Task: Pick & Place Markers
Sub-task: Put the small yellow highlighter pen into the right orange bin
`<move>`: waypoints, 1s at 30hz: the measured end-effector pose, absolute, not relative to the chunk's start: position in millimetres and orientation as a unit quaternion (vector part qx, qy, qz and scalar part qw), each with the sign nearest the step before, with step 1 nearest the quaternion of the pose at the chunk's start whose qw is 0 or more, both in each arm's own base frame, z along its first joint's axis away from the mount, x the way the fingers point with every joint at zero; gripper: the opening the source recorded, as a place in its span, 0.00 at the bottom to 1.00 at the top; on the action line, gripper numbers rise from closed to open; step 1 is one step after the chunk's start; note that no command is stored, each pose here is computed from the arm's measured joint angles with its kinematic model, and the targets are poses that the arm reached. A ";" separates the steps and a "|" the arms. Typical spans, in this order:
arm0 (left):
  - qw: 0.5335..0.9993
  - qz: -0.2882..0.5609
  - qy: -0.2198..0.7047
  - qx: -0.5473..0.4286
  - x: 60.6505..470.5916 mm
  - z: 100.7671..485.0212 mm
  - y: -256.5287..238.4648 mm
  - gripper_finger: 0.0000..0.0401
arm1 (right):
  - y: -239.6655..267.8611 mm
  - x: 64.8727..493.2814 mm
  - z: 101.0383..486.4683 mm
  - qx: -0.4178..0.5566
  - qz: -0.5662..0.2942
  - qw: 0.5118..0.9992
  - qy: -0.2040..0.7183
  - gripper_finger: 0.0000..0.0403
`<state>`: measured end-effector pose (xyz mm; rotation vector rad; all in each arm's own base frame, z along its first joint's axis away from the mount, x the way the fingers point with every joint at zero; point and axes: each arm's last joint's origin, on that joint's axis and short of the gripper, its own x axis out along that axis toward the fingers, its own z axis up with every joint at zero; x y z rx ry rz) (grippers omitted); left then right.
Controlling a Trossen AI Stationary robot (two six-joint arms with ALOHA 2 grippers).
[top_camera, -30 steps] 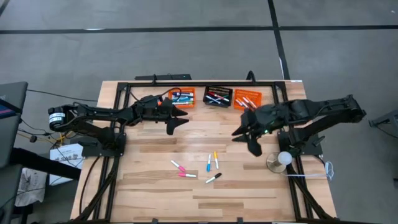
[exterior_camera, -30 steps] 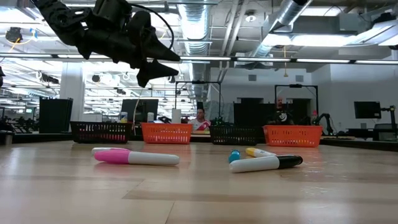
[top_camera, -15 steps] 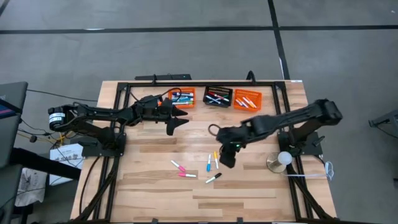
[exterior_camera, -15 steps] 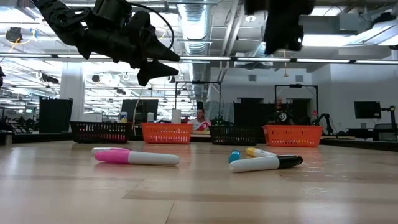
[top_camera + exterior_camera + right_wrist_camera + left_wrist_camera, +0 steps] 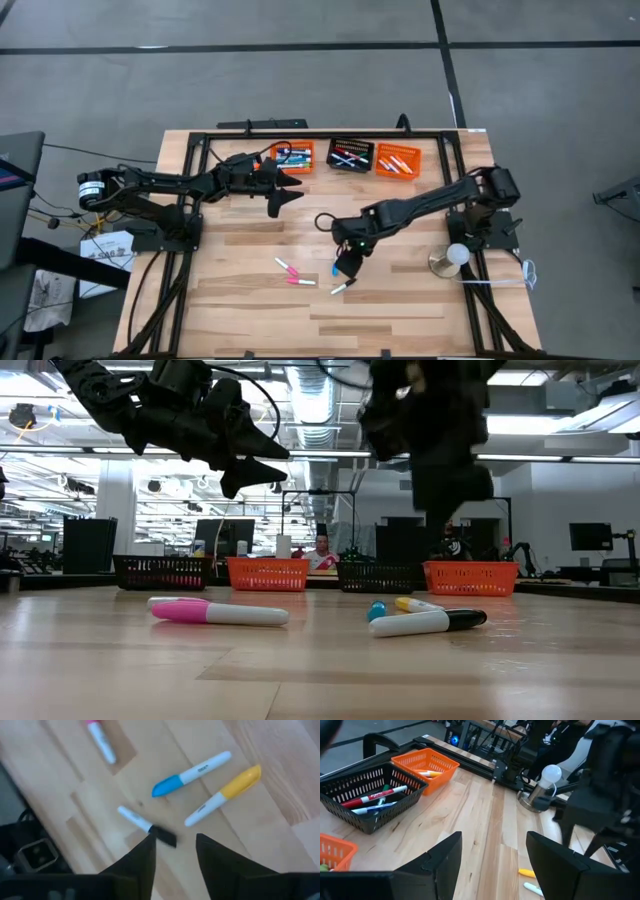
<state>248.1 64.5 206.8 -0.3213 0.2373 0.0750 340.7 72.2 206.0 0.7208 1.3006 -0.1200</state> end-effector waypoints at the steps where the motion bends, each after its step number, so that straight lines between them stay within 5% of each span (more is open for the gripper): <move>1: 0.980 0.037 0.118 -0.156 248.1 206.8 64.5 0.55 | 72.5 342.7 201.3 0.331 -0.061 0.731 0.594 0.33; 12: 0.982 0.035 0.121 -0.139 248.0 206.5 64.5 0.55 | 66.7 351.2 170.0 0.339 -0.139 0.703 0.609 0.59; 30: 0.983 0.034 0.121 -0.130 248.0 206.4 64.5 0.55 | 61.4 350.7 163.0 0.335 -0.227 0.698 0.590 0.61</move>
